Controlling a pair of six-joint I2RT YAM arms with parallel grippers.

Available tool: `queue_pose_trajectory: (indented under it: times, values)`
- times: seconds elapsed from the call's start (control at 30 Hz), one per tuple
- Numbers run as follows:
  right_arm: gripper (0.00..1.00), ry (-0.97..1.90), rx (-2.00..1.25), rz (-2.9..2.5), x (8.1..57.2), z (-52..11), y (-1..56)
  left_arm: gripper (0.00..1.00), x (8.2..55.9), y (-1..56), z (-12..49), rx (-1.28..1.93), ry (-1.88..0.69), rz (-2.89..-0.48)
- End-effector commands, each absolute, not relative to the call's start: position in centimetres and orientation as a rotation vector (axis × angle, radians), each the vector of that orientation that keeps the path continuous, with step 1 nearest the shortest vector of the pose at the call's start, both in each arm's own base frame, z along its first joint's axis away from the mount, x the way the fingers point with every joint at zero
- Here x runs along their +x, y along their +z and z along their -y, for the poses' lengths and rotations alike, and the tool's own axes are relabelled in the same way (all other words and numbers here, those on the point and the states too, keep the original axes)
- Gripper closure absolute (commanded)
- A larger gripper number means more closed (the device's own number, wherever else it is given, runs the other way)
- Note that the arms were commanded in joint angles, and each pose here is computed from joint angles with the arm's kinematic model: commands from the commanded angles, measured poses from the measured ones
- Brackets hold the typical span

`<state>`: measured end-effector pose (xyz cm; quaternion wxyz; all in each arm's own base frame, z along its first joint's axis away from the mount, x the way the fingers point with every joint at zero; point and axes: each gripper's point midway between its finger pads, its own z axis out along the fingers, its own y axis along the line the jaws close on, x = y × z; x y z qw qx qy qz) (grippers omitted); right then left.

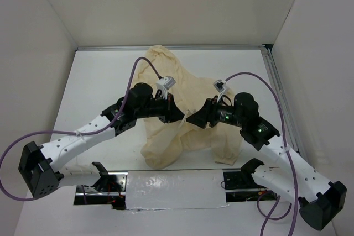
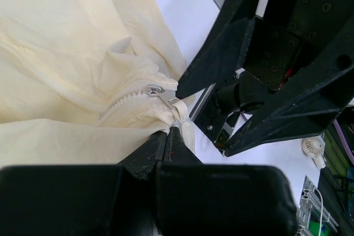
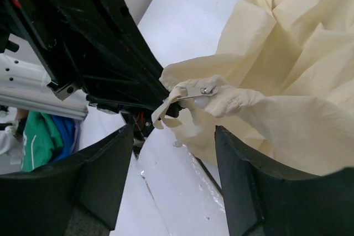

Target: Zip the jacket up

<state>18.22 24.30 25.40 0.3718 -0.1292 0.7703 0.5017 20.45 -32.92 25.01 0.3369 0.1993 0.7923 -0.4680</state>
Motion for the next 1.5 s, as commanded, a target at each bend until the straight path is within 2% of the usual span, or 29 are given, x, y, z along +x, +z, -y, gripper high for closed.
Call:
queue_pose_trajectory:
  times: [0.0, 0.23, 0.3, 0.43, 0.7, 0.87, 0.9, 0.93, 1.2, 1.47]
  values:
    - [0.34, 1.246, -0.353, -1.974, 17.9, -24.1, 25.2, 1.0, 20.9, 26.7, 33.4, 0.521, -1.238, -2.025]
    - [0.38, 1.271, -0.387, -1.98, 16.8, -25.4, 26.1, 1.0, 20.9, 26.4, 33.4, 0.502, -1.24, -2.048]
    - [0.39, 1.305, -0.312, -1.996, 16.9, -25.8, 25.8, 1.0, 20.8, 26.5, 33.5, 0.504, -1.249, -2.045]
    - [0.52, 1.344, -0.141, -1.932, 18.2, -26.7, 26.7, 1.0, 20.4, 26.1, 33.5, 0.511, -1.267, -2.045]
    - [0.59, 1.307, -0.002, -1.964, 19.0, -27.7, 26.8, 1.0, 20.4, 26.0, 32.8, 0.47, -1.253, -2.044]
    - [0.78, 1.266, 0.056, -1.985, 19.2, -28.4, 26.7, 1.0, 20.1, 26.1, 33.0, 0.473, -1.275, -2.043]
    - [0.93, 1.25, 0.064, -2.0, 19.2, -28.3, 26.6, 1.0, 20.2, 26.0, 32.9, 0.471, -1.273, -2.044]
    - [0.96, 1.25, 0.065, -2.008, 19.0, -28.3, 26.5, 1.0, 20.3, 26.0, 32.8, 0.464, -1.265, -2.044]
    - [1.0, 1.176, 0.075, -2.017, 18.4, -26.1, 27.6, 1.0, 20.7, 25.0, 32.3, 0.46, -1.201, -2.062]
    - [1.0, 1.393, 0.066, -2.023, 18.1, -26.6, 31.2, 1.0, 19.8, 24.2, 32.0, 0.552, -1.174, -2.038]
